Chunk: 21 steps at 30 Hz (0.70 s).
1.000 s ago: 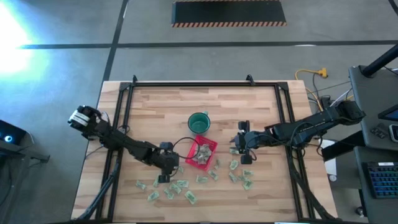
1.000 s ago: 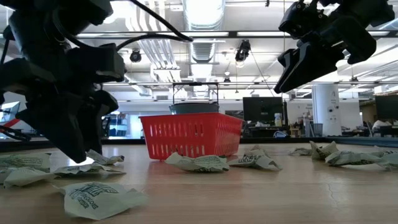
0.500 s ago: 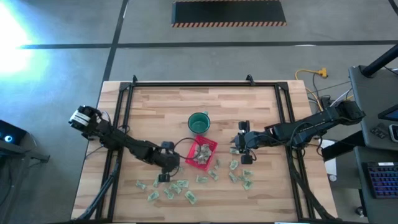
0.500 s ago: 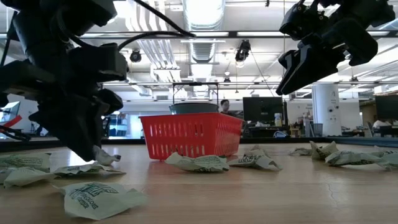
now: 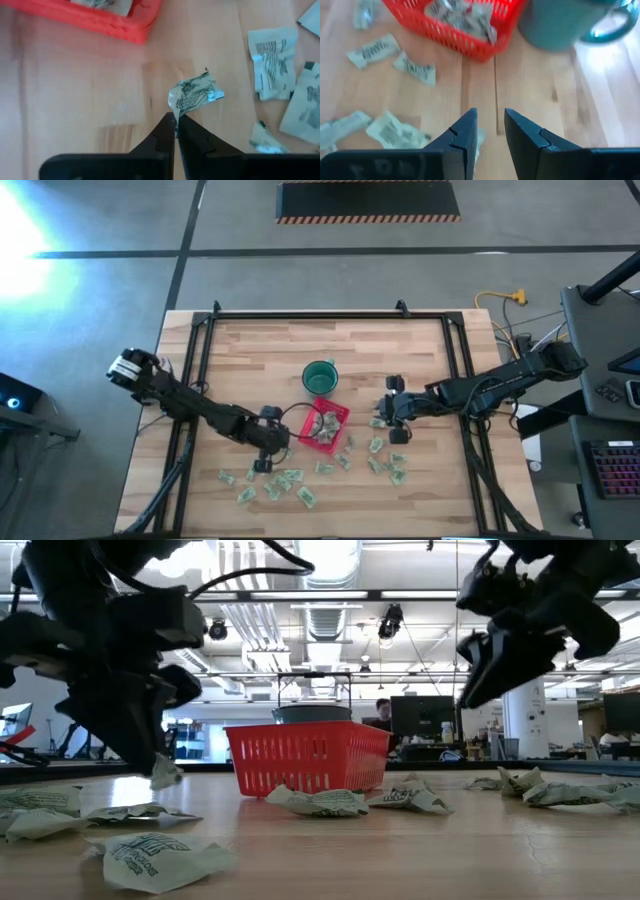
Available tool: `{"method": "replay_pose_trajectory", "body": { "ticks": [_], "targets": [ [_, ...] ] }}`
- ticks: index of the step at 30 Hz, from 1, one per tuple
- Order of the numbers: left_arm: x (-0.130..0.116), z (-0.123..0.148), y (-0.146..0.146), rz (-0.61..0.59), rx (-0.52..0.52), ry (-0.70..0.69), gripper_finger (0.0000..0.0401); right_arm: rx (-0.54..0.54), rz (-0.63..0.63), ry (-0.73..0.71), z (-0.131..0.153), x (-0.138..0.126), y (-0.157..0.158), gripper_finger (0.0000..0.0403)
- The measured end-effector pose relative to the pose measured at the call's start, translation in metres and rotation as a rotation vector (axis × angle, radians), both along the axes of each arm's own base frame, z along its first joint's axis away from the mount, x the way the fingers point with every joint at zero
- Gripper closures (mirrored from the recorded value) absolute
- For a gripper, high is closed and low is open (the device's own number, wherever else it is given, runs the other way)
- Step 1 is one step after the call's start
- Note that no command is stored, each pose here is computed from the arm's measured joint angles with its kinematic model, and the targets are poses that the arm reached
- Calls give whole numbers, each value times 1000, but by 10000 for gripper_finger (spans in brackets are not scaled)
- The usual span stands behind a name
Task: Pick and place items into bin
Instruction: Put the light green stevia packet into the red bin
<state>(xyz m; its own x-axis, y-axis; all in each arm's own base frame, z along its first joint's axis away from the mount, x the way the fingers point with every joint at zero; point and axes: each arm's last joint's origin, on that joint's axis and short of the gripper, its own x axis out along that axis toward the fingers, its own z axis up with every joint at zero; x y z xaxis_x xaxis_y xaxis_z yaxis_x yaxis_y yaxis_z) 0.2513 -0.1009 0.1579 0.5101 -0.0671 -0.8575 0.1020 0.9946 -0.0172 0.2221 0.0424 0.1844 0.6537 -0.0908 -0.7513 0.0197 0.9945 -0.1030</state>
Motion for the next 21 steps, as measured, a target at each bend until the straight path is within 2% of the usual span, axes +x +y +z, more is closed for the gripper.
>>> {"method": "replay_pose_trajectory", "body": {
  "ticks": [4,10,16,21],
  "targets": [
    [-11,15,0,55,51,-39,401,13,-39,53,-9,-6,-2,322],
    [-18,39,-2,125,191,-225,401,14,-52,81,-17,-12,-3,326],
    [1,38,-4,93,276,-422,401,15,-52,76,-17,-11,-3,323],
    [14,29,-4,36,345,-429,401,16,-51,72,-16,-11,-3,330]
  ]
}}
